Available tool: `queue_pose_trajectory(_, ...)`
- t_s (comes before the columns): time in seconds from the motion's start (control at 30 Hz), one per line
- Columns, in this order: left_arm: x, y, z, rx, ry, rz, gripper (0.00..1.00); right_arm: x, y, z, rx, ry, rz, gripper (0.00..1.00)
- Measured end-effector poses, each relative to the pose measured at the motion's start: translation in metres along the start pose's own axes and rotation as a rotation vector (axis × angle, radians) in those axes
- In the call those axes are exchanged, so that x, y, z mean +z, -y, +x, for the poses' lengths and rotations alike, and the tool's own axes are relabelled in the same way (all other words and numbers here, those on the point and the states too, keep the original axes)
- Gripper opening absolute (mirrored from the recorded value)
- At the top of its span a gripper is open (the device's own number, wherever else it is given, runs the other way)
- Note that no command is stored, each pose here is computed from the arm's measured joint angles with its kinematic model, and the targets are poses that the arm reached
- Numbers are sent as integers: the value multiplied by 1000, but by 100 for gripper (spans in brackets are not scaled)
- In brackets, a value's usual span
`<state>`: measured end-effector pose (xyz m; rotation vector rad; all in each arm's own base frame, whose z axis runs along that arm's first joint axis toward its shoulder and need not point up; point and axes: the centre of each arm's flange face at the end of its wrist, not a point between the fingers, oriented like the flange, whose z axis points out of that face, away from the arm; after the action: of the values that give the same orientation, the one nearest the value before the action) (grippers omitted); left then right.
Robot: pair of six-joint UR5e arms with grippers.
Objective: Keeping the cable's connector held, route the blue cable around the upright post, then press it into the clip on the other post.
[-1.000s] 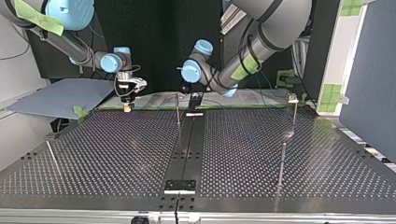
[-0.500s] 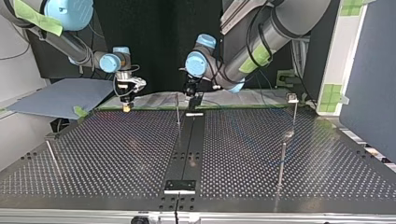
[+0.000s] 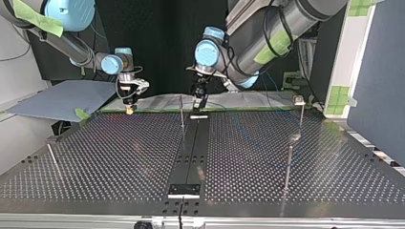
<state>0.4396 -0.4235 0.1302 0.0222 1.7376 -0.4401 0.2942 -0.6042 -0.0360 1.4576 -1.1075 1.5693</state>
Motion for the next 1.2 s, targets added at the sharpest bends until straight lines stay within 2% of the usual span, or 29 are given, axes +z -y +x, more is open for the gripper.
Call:
queue_pose_trajectory(0.23, -20, -1, -20, -22, 66, 14, 100, 0, 1, 0, 0, -1, 6, 0)
queue_pose_trajectory(0.33, -30, -1, -27, -26, 81, 20, 100, 0, 1, 0, 0, -1, 7, 0)
queue_pose_trajectory(0.8, -76, -9, -46, -29, 93, 23, 100, 0, 1, 0, 1, 2, 7, 0)
queue_pose_trajectory(1.2, -111, -12, -62, -35, 150, 45, 100, 0, 1, 0, 1, 2, 8, 0)
